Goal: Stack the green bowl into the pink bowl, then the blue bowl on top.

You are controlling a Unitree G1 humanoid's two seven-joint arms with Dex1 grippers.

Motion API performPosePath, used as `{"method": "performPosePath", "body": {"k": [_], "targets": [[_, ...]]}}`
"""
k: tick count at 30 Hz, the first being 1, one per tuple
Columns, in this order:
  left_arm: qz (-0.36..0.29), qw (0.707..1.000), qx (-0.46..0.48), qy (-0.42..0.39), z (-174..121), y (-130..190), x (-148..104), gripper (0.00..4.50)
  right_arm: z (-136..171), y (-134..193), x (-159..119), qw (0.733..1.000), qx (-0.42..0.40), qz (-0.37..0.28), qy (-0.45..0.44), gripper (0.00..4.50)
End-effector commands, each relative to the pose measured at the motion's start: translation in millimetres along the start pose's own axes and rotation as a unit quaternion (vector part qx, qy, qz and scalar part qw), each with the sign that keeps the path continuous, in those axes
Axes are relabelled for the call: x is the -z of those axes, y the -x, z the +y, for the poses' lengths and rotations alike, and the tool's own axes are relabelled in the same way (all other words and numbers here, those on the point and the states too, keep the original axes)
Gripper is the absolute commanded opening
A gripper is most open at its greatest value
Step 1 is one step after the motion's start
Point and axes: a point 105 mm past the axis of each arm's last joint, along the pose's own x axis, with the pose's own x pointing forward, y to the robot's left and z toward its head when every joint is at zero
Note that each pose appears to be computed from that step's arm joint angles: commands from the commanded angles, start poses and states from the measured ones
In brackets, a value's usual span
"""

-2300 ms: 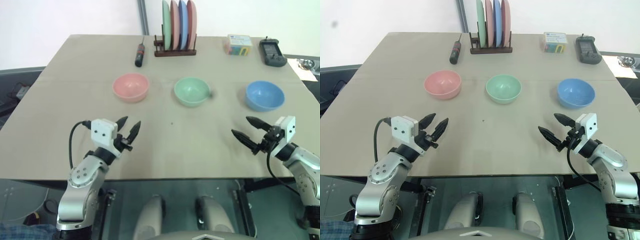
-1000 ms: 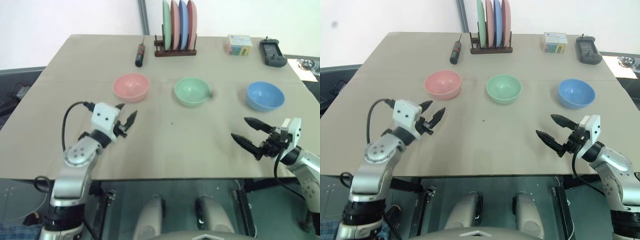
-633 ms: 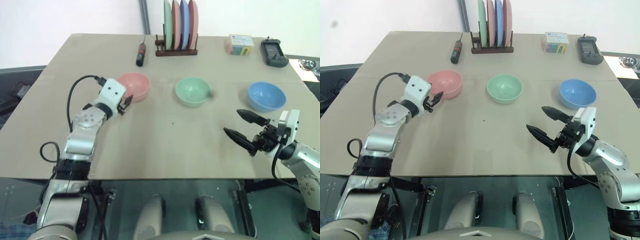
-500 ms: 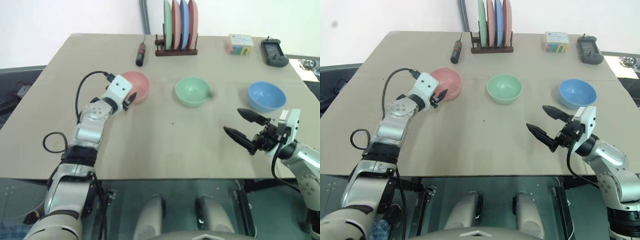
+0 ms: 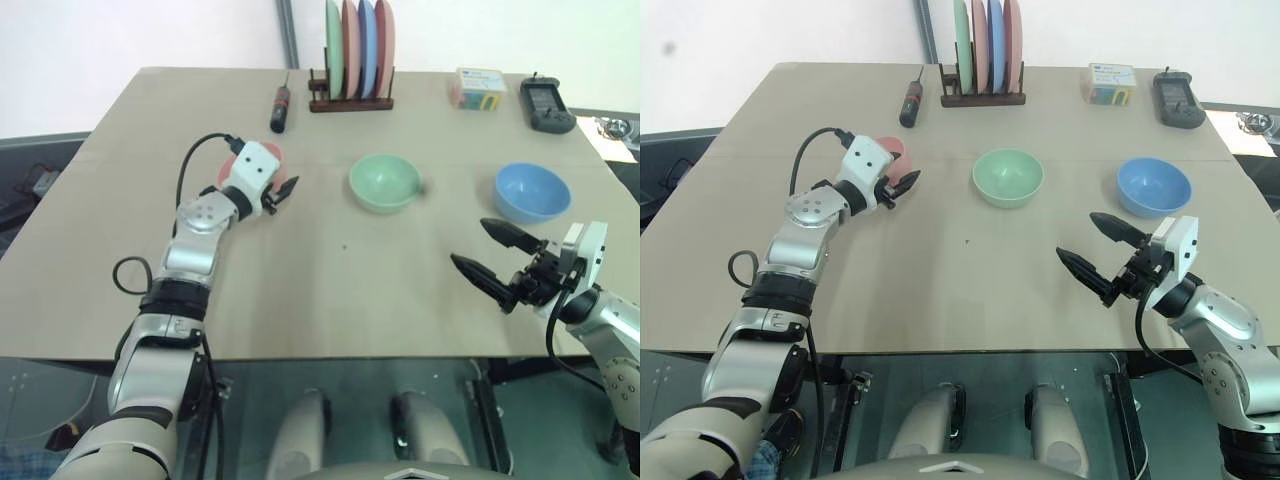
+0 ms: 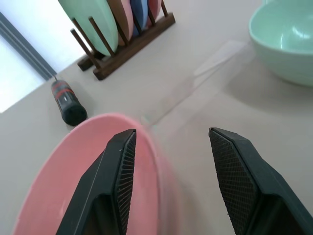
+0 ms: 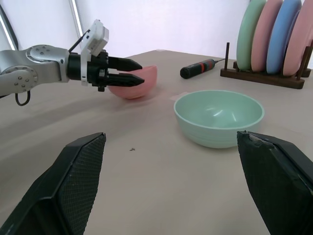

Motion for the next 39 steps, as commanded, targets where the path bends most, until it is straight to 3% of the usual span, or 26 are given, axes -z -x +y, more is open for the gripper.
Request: {"method": "performPosePath", "body": {"k": [1, 14, 20, 26, 31, 36, 39], "targets": [[-0.018, 1.000, 0.000, -0.009, 0, 2, -11, 2.52, 1, 2, -14, 1.000, -0.002, -0.015, 0.023, 4.50], [0.072, 0.997, 0.015, -0.040, -2, 9, 25, 2.52, -3, 1, -15, 1.000, 0.000, -0.011, 0.027, 4.50], [0.092, 0.995, -0.001, -0.047, 7, 8, 31, 0.07, -3, 2, -14, 1.000, 0.003, -0.011, 0.027, 4.50], [0.090, 0.994, 0.000, -0.055, 9, 7, 28, 0.02, -2, 2, -14, 1.000, 0.005, -0.012, 0.026, 4.50], [-0.003, 0.990, 0.125, -0.065, -33, 8, -12, 0.02, -2, 3, -12, 1.000, 0.006, -0.011, 0.025, 4.50], [-0.093, 0.944, 0.311, -0.057, -97, 41, -49, 0.02, -3, 1, -12, 1.000, 0.006, -0.012, 0.026, 4.50], [-0.106, 0.920, 0.376, -0.037, -117, 58, -55, 0.02, -2, 0, -11, 1.000, 0.004, -0.013, 0.026, 4.50]]}}
